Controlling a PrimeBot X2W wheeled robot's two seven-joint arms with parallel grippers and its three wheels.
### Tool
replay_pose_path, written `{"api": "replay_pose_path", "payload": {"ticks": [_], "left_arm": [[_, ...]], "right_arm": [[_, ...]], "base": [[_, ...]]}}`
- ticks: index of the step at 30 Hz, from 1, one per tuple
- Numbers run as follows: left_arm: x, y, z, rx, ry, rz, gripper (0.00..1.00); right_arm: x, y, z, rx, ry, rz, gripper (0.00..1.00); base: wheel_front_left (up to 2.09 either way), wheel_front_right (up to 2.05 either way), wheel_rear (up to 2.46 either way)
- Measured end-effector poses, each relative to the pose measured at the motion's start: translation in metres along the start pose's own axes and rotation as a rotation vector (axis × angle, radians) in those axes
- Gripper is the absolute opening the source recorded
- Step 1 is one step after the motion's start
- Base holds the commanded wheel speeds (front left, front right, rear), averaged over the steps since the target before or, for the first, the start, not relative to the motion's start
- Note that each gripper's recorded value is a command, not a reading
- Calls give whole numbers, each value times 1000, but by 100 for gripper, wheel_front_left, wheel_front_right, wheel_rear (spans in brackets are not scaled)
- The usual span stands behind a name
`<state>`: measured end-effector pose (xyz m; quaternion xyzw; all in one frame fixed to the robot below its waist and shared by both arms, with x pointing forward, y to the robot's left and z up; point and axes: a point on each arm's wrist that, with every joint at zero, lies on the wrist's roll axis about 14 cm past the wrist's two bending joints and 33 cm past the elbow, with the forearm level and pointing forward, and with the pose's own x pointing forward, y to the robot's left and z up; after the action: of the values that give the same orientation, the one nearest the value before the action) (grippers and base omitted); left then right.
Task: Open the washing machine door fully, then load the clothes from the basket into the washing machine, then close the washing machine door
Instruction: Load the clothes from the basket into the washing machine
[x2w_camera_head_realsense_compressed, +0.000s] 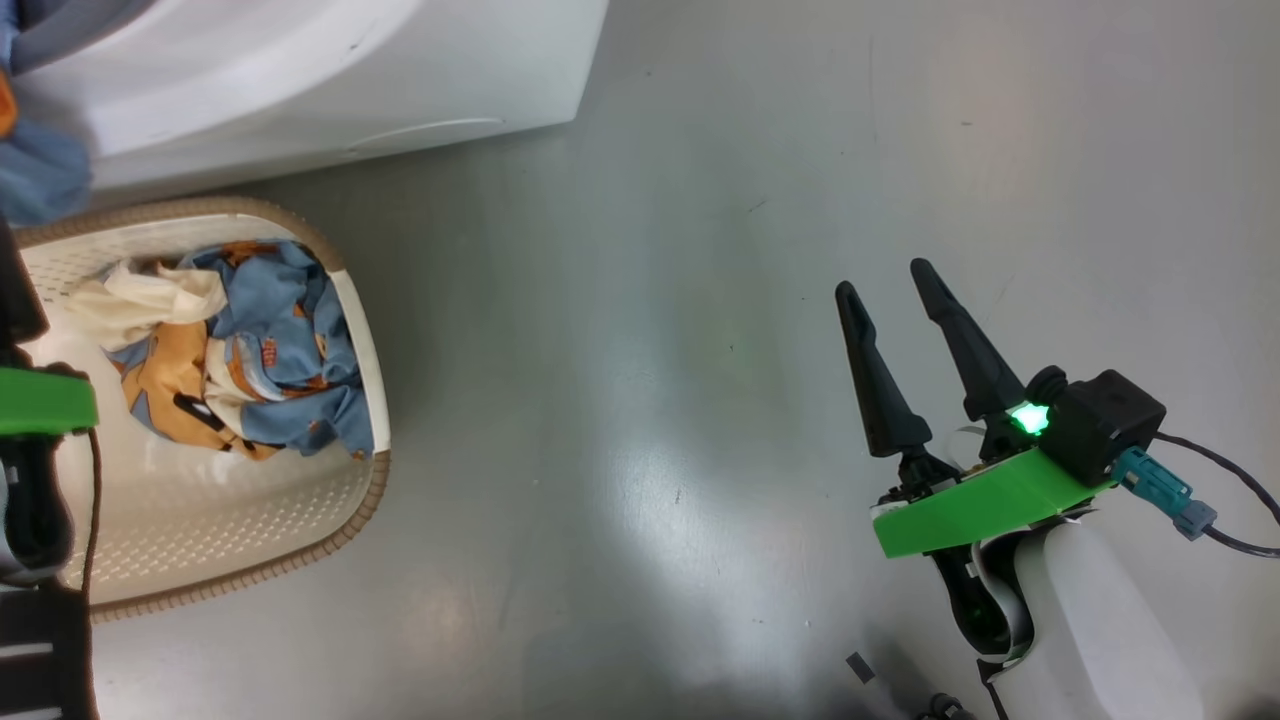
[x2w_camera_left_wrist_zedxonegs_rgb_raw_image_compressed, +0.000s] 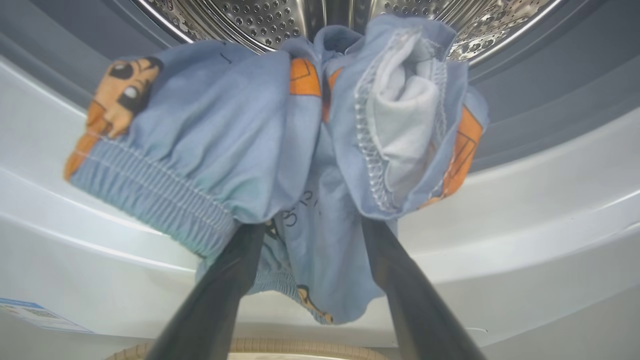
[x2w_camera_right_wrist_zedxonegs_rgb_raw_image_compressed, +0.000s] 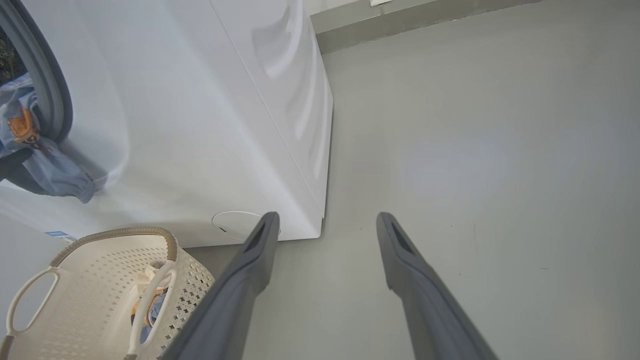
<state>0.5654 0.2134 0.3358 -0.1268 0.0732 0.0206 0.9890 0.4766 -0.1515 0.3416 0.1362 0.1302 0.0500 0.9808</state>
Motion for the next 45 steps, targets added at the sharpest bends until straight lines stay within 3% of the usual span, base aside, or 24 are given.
{"api": "replay_pose_path", "payload": {"ticks": [8, 9, 11, 12, 26, 35, 45], "left_arm": [[13, 5, -4, -43, 5, 12, 100], [15, 4, -3, -56, 2, 13, 89], [17, 1, -3, -74, 0, 7, 5], [17, 0, -3, -71, 1, 1, 0], [7, -2, 29, 18, -69, -32, 0], [9, -20, 64, 68, -166, -85, 0], [44, -48, 96, 137, -188, -193, 0]], "right_arm": [[0, 0, -8, 10, 20, -1, 100], [0, -1, -9, 10, 23, -2, 100], [0, -1, -11, 10, 26, -3, 100], [0, -2, -11, 10, 27, -4, 100], [1, 4, -7, 31, 17, 5, 100], [-1, 6, -1, 38, 7, 7, 100], [-4, -1, -2, 47, 12, -12, 100]], "base": [[0, 0, 0], [0, 0, 0], [0, 0, 0], [0, 0, 0], [0, 0, 0], [0, 0, 0], [0, 0, 0]]}}
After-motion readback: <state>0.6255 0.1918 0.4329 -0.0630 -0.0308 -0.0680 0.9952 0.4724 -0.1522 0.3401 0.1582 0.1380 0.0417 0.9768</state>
